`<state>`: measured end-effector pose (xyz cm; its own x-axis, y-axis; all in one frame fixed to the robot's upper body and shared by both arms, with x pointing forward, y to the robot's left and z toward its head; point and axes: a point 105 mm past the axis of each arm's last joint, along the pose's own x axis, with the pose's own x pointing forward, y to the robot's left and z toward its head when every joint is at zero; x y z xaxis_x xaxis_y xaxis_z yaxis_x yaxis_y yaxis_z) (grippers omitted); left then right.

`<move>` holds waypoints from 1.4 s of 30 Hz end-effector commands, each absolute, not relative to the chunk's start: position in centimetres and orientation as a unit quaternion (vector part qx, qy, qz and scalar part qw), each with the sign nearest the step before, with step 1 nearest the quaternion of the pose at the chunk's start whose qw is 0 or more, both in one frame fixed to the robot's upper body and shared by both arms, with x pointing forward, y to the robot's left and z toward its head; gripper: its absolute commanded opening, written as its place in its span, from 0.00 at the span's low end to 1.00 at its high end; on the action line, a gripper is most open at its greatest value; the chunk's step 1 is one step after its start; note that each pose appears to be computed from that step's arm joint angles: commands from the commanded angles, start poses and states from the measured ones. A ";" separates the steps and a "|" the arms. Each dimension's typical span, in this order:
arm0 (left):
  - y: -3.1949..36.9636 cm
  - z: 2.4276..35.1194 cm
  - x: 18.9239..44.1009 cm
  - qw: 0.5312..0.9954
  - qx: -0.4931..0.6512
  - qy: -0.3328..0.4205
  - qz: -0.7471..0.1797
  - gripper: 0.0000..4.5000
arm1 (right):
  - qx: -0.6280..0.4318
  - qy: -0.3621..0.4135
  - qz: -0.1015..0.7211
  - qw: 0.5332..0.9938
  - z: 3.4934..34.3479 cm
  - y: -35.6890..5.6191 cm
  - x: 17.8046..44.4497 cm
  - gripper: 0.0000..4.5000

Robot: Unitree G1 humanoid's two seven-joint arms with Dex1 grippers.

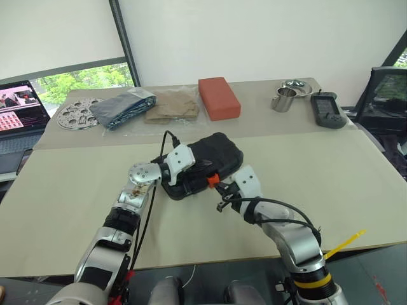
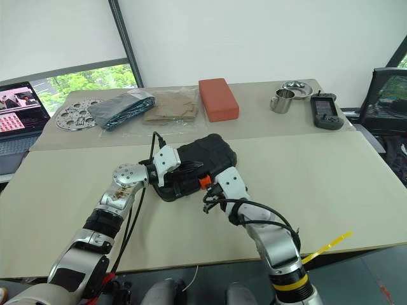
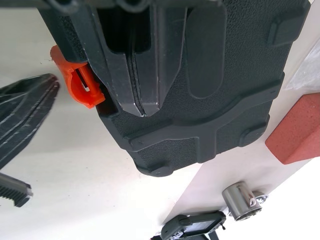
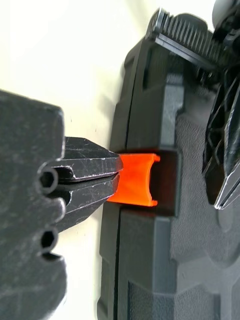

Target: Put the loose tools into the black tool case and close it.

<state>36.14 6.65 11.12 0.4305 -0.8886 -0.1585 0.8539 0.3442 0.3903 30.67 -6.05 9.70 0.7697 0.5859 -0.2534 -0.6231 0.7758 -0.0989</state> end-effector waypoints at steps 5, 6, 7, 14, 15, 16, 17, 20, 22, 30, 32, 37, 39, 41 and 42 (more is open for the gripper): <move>6.5 5.2 34.3 0.804 0.199 0.059 -0.557 0.00 | -0.091 0.067 0.324 0.939 11.3 -5.2 31.6 0.01; 6.5 5.2 34.3 0.804 0.199 0.059 -0.557 0.00 | -0.091 0.066 0.325 0.939 11.3 -5.1 31.6 0.01; 6.5 5.2 34.3 0.804 0.198 0.059 -0.557 0.00 | -0.091 0.066 0.326 0.938 11.3 -5.0 31.6 0.01; 6.5 5.1 34.2 0.806 0.197 0.059 -0.556 0.00 | -0.092 0.065 0.327 0.938 11.3 -4.7 32.2 0.01; 6.5 5.1 34.2 0.806 0.196 0.060 -0.556 0.00 | -0.092 0.066 0.328 0.938 11.2 -4.6 32.3 0.01; 6.5 5.1 34.2 0.806 0.196 0.060 -0.556 0.00 | -0.093 0.067 0.328 0.938 11.1 -4.6 32.4 0.01; 6.5 5.0 34.1 0.806 0.195 0.059 -0.556 0.00 | -0.094 0.068 0.329 0.937 11.1 -4.5 32.5 0.01; 6.5 5.1 34.2 0.806 0.195 0.059 -0.555 0.00 | -0.095 0.068 0.331 0.936 10.9 -4.3 32.9 0.01; 6.5 5.0 34.2 0.807 0.194 0.060 -0.555 0.00 | -0.095 0.068 0.331 0.936 10.8 -4.1 33.2 0.01; 6.5 5.0 34.3 0.808 0.193 0.060 -0.553 0.00 | -0.093 0.065 0.339 0.934 10.8 -3.2 34.1 0.01; 6.5 5.0 34.3 0.809 0.193 0.059 -0.552 0.00 | -0.093 0.062 0.345 0.932 10.8 -2.8 34.2 0.01; 6.5 4.9 34.3 0.810 0.191 0.060 -0.550 0.00 | -0.089 0.052 0.358 0.928 11.4 -1.7 34.5 0.01; 6.6 4.9 34.3 0.811 0.191 0.061 -0.549 0.00 | -0.089 0.048 0.360 0.928 11.7 -1.5 34.6 0.01; 6.7 4.8 34.3 0.812 0.191 0.062 -0.548 0.00 | -0.090 0.047 0.360 0.928 11.8 -1.5 34.7 0.01; 6.8 4.8 34.3 0.814 0.191 0.061 -0.545 0.00 | -0.093 0.051 0.359 0.927 11.6 -1.7 34.7 0.01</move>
